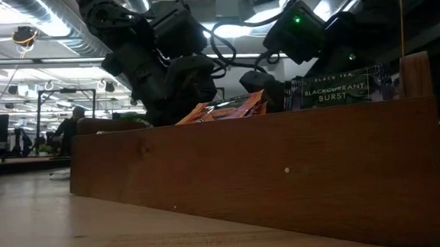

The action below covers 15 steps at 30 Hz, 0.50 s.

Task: Pick & Place Tea
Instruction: Put the brown tea bag into the left section of the wooden organizer

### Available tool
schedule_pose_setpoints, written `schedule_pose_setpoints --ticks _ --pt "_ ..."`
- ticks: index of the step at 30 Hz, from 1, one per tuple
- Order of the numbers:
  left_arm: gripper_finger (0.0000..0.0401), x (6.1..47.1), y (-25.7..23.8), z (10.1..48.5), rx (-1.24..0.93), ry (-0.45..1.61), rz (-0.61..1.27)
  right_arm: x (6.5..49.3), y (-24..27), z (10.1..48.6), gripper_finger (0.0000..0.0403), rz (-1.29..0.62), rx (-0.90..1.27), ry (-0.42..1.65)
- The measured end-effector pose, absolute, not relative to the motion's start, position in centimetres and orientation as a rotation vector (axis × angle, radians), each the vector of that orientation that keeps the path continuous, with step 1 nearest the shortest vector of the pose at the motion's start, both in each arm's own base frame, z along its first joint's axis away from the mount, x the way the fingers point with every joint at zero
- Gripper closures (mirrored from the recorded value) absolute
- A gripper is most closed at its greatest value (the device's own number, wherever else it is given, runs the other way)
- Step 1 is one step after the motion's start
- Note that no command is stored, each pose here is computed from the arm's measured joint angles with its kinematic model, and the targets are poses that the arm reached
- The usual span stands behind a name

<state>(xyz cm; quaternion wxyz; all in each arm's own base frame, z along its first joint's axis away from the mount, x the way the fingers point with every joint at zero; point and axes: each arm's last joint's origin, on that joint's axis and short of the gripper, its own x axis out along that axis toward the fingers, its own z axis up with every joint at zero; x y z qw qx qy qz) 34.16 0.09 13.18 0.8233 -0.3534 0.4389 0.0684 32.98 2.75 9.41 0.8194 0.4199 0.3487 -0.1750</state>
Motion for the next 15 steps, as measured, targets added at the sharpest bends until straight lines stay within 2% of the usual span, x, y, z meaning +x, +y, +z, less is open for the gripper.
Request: schedule_pose_setpoints --ticks 7,15 --pt "0.0291 34.16 0.09 13.18 -0.775 0.933 0.157 33.51 2.79 9.82 0.0384 -0.366 0.904 0.725" --pt "0.0369 34.16 0.09 13.18 -0.781 0.933 0.159 33.67 2.79 9.95 0.0398 -0.363 0.907 0.717"
